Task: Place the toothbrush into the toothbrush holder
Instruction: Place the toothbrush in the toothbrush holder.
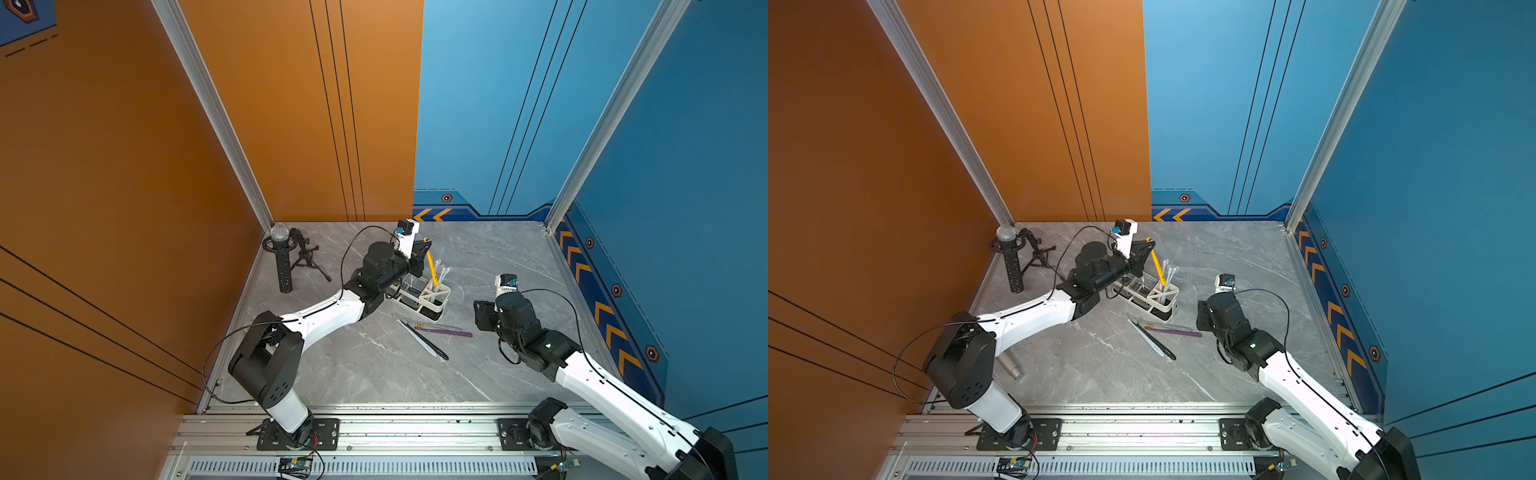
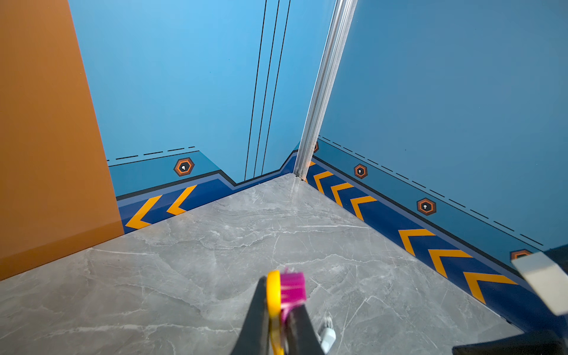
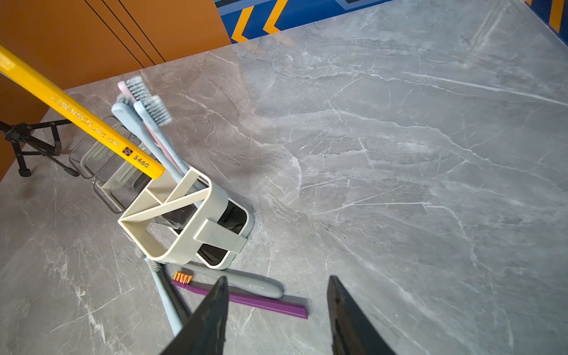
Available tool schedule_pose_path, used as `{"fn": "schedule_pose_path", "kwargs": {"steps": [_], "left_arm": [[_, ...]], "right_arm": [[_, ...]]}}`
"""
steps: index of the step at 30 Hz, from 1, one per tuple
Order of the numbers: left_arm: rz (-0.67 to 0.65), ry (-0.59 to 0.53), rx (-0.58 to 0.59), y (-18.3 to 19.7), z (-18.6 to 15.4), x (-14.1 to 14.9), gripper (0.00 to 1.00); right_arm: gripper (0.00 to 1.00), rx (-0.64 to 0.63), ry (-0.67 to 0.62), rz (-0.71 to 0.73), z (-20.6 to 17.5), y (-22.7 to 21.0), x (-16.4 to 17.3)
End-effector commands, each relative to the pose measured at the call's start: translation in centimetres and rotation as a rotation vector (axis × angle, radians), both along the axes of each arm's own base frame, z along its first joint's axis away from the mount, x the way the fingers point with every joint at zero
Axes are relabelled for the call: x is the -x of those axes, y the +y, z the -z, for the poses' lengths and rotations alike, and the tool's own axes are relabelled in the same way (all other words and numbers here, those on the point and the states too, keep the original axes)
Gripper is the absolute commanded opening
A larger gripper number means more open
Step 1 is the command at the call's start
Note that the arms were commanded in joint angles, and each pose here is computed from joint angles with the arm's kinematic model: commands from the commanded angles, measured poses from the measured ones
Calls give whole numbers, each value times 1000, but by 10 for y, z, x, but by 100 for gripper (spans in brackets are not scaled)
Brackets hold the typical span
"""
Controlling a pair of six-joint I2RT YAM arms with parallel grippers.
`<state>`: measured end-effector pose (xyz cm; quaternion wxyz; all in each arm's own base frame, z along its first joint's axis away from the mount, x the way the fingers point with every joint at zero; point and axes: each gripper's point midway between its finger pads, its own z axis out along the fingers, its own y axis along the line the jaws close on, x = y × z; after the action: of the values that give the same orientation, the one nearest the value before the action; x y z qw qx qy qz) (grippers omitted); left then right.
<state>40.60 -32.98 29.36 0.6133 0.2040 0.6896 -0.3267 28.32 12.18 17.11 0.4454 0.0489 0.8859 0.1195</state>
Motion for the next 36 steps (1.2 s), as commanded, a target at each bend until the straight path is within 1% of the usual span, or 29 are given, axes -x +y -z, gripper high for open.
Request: {"fn": "schedule_pose_path", "kwargs": {"steps": [1,13,29,36], "left_arm": [[-7,-27,-28,-2,5,-4,0],[5,-40,-111,-3,30,-7,0],[73,-72,-238,-13,66,2,0],[77,-79,-275,-15,77,2,0]], "right_arm": [[52,4,10,-21,5,3,-1],[52,-4,18,-37,6,9,-7],[51,-5,39,-54,15,16,-13],[51,-6,42,-53,16,17,-14]]}}
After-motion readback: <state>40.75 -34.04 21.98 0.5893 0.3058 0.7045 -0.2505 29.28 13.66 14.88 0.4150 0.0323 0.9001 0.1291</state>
